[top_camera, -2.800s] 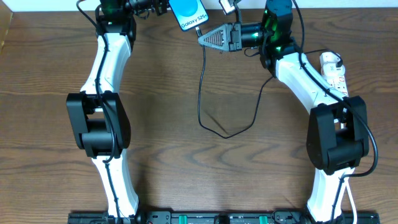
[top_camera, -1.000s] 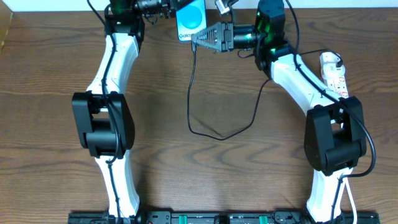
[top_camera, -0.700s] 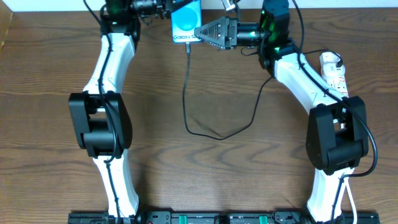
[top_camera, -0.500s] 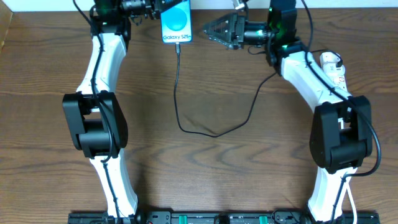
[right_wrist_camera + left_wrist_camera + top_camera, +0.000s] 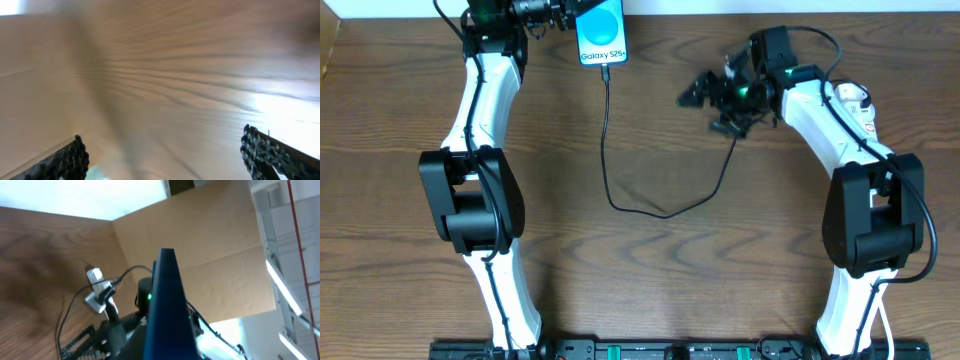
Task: Plug charger to phone and switch on socket
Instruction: 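Open the right gripper and pull it back from the plug, then lower the phone with the left gripper and lay it flat on the table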
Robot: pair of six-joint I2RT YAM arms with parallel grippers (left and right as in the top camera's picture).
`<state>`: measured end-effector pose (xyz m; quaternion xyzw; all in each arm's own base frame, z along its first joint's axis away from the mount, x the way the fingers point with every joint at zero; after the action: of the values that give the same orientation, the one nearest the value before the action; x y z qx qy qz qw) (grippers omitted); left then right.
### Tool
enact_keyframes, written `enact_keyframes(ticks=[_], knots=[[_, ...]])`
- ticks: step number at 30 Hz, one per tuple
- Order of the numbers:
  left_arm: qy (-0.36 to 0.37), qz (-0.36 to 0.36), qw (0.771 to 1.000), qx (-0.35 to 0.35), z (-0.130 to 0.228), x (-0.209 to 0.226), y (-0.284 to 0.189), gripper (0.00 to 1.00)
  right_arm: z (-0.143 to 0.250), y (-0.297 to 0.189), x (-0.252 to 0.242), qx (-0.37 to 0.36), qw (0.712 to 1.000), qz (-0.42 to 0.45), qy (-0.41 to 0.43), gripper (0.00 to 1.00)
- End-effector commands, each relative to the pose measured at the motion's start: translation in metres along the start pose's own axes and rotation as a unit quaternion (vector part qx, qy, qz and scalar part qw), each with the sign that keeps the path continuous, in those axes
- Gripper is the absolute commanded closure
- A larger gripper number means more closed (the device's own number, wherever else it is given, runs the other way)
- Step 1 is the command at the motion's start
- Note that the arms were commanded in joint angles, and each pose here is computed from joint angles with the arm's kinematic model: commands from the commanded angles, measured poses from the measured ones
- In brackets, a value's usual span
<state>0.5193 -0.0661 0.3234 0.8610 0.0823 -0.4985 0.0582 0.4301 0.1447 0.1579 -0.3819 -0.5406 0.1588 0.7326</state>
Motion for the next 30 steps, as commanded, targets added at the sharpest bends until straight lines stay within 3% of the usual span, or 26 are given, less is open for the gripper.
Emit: enact_keyframes(ticks=[1, 6, 14, 20, 24, 30], knots=[[0.018, -0.007, 0.999, -0.026, -0.008, -0.018, 0.0, 0.93, -0.005, -0.004, -0.018, -0.051, 0.993, 0.097, -0.032, 0.04], [0.015, -0.031, 0.999, -0.035, -0.004, -0.003, -0.001, 0.93, -0.001, -0.007, -0.033, -0.055, 0.985, 0.164, -0.028, 0.05], [-0.029, -0.091, 0.995, -0.031, 0.014, 0.027, -0.003, 0.92, -0.001, -0.006, -0.031, -0.058, 0.983, 0.169, -0.042, 0.05], [-0.018, -0.111, 0.993, -0.021, 0.022, 0.035, -0.004, 0.93, 0.005, -0.002, -0.031, -0.057, 0.979, 0.188, -0.055, 0.05], [-0.041, -0.179, 0.983, -0.021, 0.036, 0.053, -0.008, 0.93, 0.014, 0.005, -0.025, -0.047, 0.978, 0.191, -0.066, 0.1], [-0.099, -0.313, 0.945, 0.008, 0.067, 0.078, -0.011, 0.92, 0.021, 0.012, -0.018, -0.044, 0.978, 0.188, -0.08, 0.1]])
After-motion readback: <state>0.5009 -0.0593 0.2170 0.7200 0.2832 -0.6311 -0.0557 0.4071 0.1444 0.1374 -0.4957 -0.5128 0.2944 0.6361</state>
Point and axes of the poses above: each gripper's point midway between its finger pads, its own y axis out along the fingers, its own x axis along the line the jaws close on, z = x × y, the point moved 9 cm from there along -y, back along the fingers, and after that the axes turned 8 degrees about y, right-handed, at the moved point
